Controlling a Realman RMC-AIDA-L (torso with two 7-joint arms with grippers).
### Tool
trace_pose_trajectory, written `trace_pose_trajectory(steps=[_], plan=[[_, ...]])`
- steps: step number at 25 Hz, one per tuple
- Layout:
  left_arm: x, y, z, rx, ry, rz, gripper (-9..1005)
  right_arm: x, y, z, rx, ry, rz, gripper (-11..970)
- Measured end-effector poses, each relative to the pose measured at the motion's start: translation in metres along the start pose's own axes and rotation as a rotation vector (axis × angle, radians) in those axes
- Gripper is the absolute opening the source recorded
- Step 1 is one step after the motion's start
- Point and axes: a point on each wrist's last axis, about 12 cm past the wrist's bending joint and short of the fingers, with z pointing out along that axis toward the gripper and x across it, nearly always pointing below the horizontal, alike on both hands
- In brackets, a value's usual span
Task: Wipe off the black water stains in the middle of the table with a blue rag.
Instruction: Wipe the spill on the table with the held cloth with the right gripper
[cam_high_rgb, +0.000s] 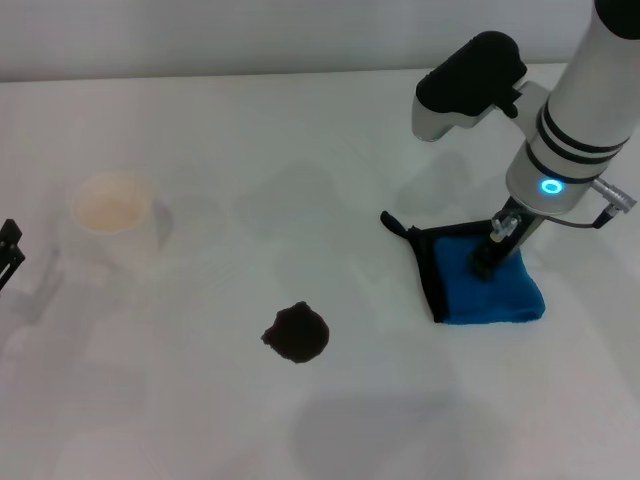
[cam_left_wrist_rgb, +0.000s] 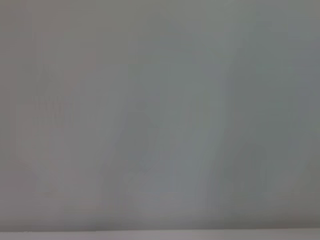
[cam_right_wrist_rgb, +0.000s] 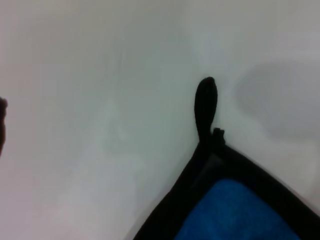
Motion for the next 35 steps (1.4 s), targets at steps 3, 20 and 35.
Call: trace_pose_trajectory(steps=[3, 20, 35], plan=[[0.000, 0.000, 0.000, 0.000, -0.001, 0.001, 873, 0.002, -0.001, 0.004, 0.000, 0.024, 0.003, 130], [-0.002, 0.000, 0.001, 0.004, -0.009, 0.003, 873, -0.015, 0.027, 0.003, -0.171, -0.107, -0.035, 30], [-0.006, 0.003, 0.007, 0.008, -0.024, 0.015, 873, -0.008, 0.067, 0.018, -0.429, -0.197, -0.091, 30]])
